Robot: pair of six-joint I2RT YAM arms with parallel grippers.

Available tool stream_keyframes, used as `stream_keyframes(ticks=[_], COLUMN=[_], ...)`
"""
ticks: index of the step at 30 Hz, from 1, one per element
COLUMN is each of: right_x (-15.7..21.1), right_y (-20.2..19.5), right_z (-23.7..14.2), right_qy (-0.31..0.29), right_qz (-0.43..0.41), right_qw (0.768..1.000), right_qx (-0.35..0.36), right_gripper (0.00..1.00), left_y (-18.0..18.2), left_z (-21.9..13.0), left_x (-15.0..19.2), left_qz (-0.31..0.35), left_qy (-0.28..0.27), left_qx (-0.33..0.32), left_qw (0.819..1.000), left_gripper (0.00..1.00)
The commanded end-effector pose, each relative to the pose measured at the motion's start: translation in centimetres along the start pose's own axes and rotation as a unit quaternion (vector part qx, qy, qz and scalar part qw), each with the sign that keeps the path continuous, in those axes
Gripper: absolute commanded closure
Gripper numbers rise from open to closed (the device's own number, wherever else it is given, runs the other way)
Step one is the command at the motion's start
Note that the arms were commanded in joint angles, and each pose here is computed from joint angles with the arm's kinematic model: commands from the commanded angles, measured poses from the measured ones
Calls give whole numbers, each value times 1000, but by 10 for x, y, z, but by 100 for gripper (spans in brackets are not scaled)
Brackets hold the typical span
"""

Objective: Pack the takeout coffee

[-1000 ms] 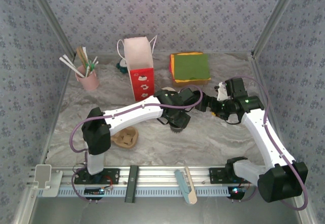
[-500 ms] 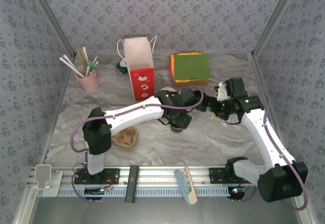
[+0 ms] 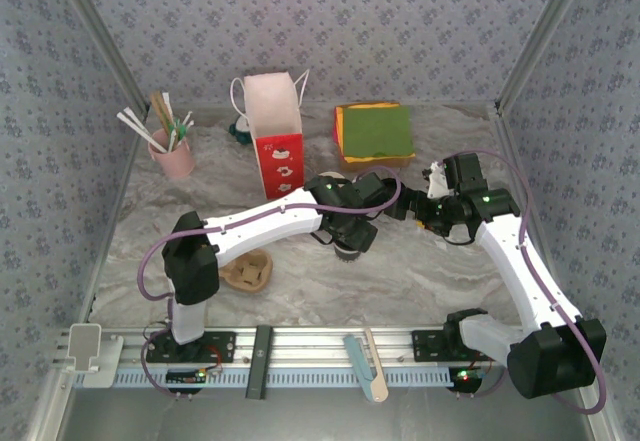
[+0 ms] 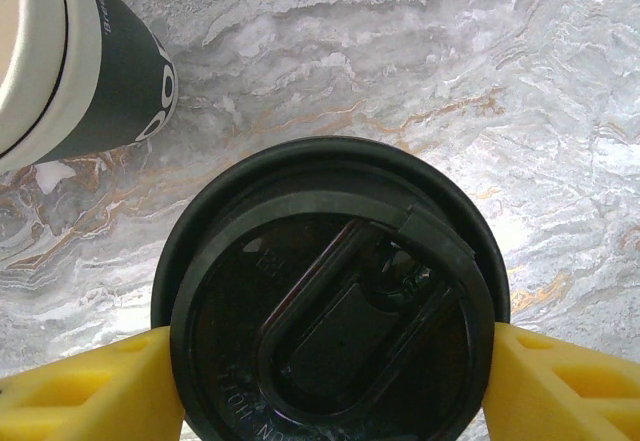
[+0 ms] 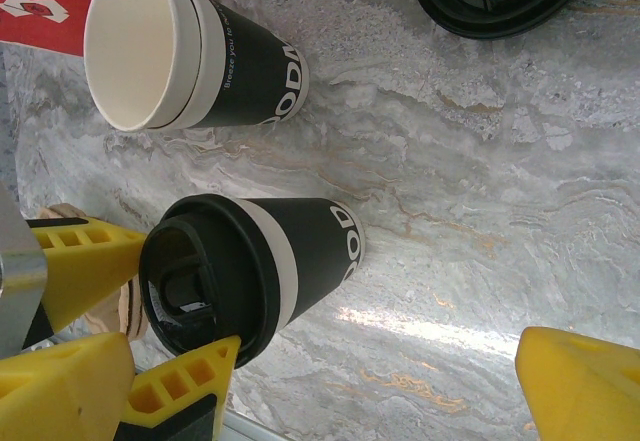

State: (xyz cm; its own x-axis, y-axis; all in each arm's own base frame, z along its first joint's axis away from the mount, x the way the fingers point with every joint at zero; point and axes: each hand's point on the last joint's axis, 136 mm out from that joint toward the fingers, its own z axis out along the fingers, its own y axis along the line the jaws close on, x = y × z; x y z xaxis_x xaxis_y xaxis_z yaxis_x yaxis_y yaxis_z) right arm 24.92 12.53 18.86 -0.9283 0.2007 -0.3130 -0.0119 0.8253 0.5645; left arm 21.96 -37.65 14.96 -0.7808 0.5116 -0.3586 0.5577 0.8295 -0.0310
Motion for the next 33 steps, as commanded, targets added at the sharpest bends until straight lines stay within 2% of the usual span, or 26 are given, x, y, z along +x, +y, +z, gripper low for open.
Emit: stream_keyframes(ticks=[1, 24, 33], right_x=[3, 4, 3], right_y=[0, 1, 1], right_z=[0, 0, 1], right_qy=[4, 5, 5], right_qz=[0, 1, 1], right_qw=[1000, 1000, 1000], right_qx=[-6, -7, -8], right_gripper=[0, 0, 0], left_y=[2, 5, 6], left_z=[2, 13, -2], left_x=[5, 14, 5], left_qz=[6, 8, 6], left_qy=[11, 27, 11], left_qx=[-12, -21, -23], left_qw=[1000, 999, 1000], left_gripper=[29, 28, 28])
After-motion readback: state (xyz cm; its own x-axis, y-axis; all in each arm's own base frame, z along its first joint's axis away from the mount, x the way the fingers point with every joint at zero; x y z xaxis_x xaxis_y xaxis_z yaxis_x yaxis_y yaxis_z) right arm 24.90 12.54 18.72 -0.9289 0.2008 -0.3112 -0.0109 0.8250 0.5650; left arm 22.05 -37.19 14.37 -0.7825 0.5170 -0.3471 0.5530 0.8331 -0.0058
